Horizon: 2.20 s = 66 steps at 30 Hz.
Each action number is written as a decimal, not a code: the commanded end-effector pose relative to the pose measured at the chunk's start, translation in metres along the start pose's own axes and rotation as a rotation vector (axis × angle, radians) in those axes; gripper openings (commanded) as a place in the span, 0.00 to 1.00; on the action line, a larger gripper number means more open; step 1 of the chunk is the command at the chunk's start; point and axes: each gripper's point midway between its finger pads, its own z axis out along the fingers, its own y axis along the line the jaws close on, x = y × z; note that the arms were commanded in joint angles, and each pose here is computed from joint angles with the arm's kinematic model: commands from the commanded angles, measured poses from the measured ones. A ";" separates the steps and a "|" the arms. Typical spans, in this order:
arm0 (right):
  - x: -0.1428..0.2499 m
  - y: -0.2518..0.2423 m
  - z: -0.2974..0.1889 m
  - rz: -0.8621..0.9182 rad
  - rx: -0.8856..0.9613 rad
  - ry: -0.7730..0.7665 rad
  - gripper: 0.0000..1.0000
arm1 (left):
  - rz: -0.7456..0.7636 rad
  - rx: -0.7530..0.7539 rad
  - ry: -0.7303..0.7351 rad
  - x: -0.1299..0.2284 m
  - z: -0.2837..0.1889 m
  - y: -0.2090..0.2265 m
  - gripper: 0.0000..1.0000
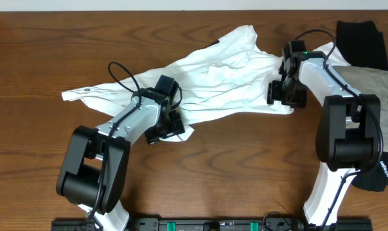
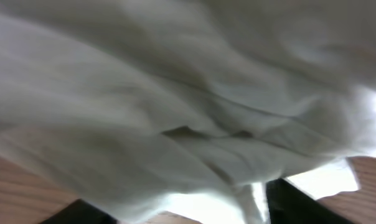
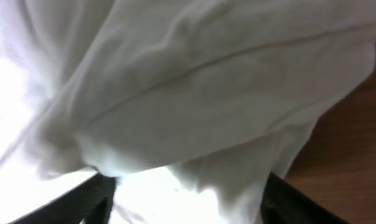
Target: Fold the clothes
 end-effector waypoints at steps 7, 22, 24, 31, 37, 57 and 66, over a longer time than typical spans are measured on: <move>0.035 -0.009 0.033 0.008 0.016 0.098 0.01 | 0.020 -0.069 0.102 0.021 0.019 0.017 0.06; 0.022 -0.010 -0.072 0.013 -0.030 -0.131 0.01 | -0.059 -0.097 -0.127 -0.028 -0.084 0.104 0.06; 0.015 -0.010 -0.101 0.015 -0.048 -0.228 0.01 | -0.083 -0.064 -0.222 -0.040 -0.111 0.116 0.06; 0.012 -0.016 -0.202 0.027 -0.102 -0.543 0.01 | -0.235 -0.005 -0.446 -0.051 -0.173 0.155 0.06; 0.027 -0.027 -0.249 0.041 -0.119 -0.669 0.01 | -0.210 0.132 -0.520 -0.052 -0.201 0.141 0.06; 0.095 -0.049 -0.393 0.053 -0.133 -1.113 0.01 | -0.013 0.299 -1.009 -0.005 -0.376 0.113 0.06; 0.094 -0.055 -0.423 0.031 -0.084 -1.188 0.01 | 0.000 0.313 -1.082 -0.013 -0.397 0.110 0.06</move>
